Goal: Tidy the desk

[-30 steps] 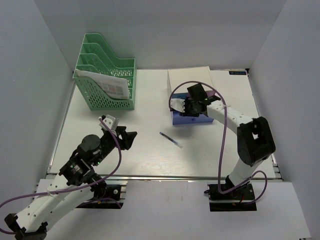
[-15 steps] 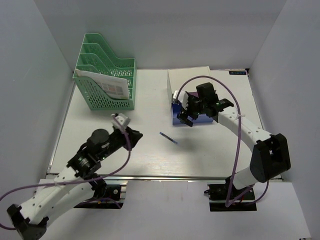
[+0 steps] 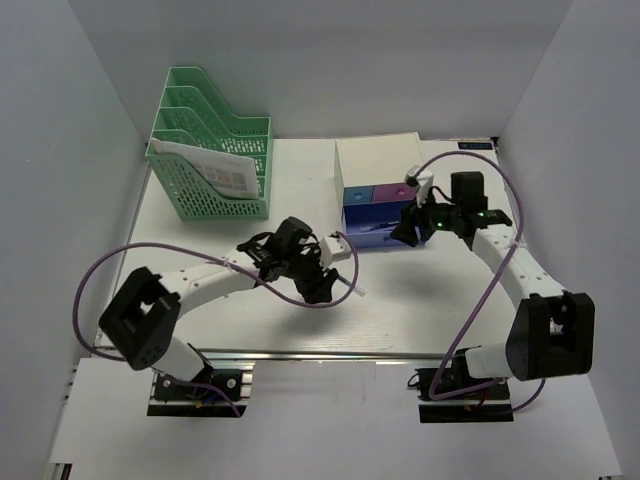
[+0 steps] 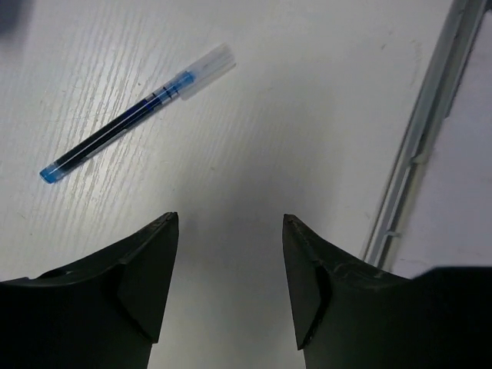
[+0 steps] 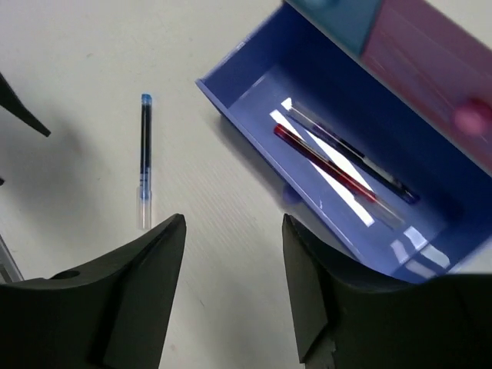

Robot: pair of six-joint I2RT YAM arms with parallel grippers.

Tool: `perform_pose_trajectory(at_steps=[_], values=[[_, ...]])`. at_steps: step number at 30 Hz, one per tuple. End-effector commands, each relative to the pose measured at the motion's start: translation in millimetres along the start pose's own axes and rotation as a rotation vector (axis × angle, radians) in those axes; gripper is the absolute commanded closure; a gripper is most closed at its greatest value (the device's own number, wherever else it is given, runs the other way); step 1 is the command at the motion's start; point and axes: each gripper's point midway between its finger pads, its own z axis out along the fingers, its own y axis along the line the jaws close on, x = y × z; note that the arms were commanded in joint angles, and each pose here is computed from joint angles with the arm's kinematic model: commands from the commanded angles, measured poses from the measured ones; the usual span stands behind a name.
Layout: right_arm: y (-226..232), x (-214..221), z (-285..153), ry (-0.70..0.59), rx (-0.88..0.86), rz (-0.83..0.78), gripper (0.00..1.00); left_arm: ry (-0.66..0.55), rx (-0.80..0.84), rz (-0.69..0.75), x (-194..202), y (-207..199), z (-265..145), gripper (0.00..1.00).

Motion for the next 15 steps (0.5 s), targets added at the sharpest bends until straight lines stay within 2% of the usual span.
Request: perform_pose_trajectory(at_steps=[1, 4, 9, 15], values=[[-6.6, -23.0, -18.8, -0.123, 0.009, -0.014, 0.40, 0.021, -0.002, 0.218, -5.4, 11.6, 7.7, 0.33], [-8.6, -32.0, -32.8, -0.163, 0.012, -0.022, 0.40, 0.053, -0.029, 0.340, 0.9, 24.6, 20.2, 0.31], [-2.3, -27.8, -42.0, -0.203, -0.015, -0.021, 0.40, 0.020, -0.086, 0.521, -11.0, 43.2, 32.7, 0.30], [4.8, -26.3, -44.6, -0.219, -0.052, -0.026, 0.40, -0.015, -0.165, 0.613, -26.6, 63.6, 42.5, 0.30]])
